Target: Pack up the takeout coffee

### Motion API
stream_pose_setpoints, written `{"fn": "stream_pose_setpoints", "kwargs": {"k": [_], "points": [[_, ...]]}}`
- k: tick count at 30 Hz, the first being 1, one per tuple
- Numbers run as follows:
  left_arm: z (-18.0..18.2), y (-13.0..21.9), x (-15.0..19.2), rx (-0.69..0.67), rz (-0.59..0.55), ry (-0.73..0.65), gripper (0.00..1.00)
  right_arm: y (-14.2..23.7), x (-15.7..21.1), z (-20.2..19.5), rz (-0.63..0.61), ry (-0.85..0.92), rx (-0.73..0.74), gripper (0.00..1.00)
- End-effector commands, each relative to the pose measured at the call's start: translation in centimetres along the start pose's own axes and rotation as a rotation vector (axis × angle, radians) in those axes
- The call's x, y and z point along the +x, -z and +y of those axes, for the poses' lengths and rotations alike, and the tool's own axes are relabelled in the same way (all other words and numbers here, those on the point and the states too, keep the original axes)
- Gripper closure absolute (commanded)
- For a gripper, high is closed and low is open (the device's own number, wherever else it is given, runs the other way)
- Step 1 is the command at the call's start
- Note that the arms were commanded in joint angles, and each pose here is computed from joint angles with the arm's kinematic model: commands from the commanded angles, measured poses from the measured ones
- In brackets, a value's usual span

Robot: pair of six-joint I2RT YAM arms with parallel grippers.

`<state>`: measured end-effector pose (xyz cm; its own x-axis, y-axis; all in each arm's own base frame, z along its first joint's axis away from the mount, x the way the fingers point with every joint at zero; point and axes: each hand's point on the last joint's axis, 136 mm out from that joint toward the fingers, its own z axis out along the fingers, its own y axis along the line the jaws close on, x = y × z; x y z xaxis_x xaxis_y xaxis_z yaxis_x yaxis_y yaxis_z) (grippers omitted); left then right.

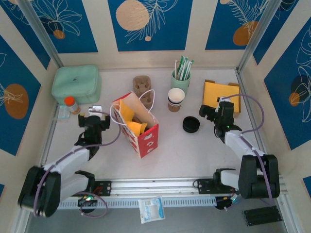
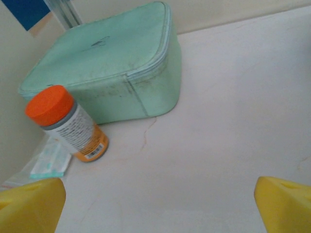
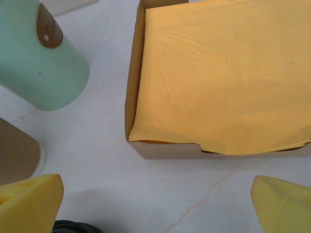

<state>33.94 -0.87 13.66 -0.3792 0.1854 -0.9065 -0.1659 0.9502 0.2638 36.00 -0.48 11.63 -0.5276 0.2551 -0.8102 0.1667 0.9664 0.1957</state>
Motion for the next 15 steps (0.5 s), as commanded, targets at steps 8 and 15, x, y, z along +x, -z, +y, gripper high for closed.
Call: {"fn": "stream_pose_setpoints", "kwargs": {"k": [8,15], "points": [[-2.6,-4.5,-0.1,0.077,-0.131,0.012,0.01,-1.1,-1.1,1.0,-0.225,0.125,-0.108,0.01],[-3.3,-5.5,1.4,0.213,-0.115,0.07,0.01,-3.4,0.2,2.2,-0.26,0.15,-0.182,0.01]]}}
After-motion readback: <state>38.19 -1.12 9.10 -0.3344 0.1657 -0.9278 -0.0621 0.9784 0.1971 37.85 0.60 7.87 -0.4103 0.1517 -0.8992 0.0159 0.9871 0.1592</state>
